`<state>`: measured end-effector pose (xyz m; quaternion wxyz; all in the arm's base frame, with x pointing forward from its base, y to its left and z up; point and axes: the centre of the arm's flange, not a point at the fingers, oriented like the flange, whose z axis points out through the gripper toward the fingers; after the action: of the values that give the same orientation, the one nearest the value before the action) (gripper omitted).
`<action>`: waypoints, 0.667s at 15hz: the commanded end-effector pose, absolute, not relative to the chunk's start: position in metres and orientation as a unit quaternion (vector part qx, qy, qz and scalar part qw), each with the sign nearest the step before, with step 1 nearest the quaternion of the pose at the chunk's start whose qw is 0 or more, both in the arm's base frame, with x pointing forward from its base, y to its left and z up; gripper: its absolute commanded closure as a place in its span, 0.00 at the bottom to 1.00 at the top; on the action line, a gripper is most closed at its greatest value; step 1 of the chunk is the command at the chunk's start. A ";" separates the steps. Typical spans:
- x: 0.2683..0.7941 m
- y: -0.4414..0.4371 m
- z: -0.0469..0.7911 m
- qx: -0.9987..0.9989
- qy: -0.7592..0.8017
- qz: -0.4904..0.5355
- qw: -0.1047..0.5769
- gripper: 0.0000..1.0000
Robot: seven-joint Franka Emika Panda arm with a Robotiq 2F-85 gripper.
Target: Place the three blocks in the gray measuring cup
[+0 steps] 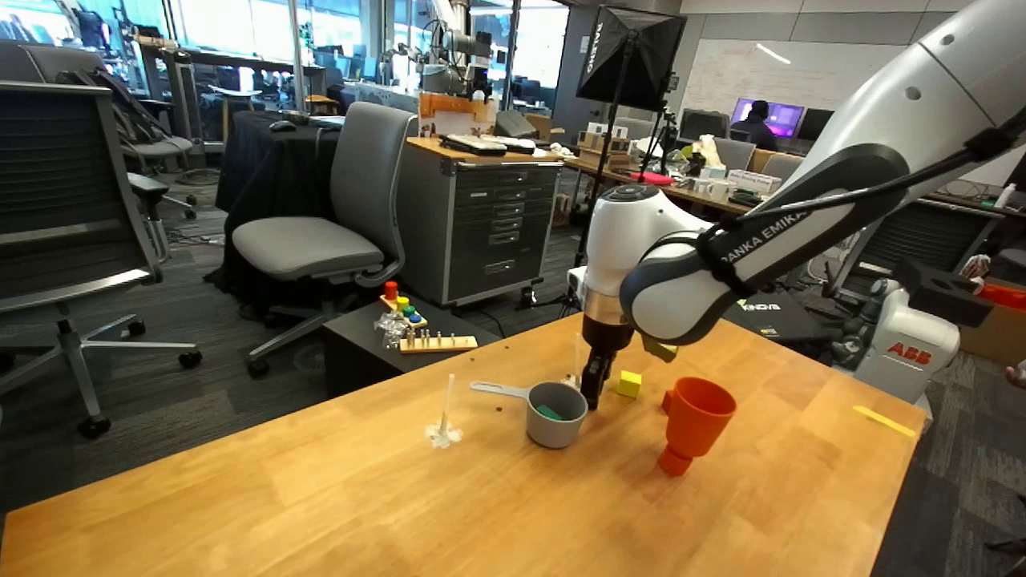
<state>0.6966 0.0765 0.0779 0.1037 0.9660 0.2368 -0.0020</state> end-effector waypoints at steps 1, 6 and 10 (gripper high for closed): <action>0.706 0.075 0.083 0.970 0.229 -0.003 0.082 0.00; 0.709 0.064 0.096 0.971 0.220 0.006 0.093 0.00; 0.707 0.053 0.088 0.973 0.211 -0.003 0.092 0.00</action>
<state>0.7042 0.0618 0.0863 0.0964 0.9715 0.2164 0.0046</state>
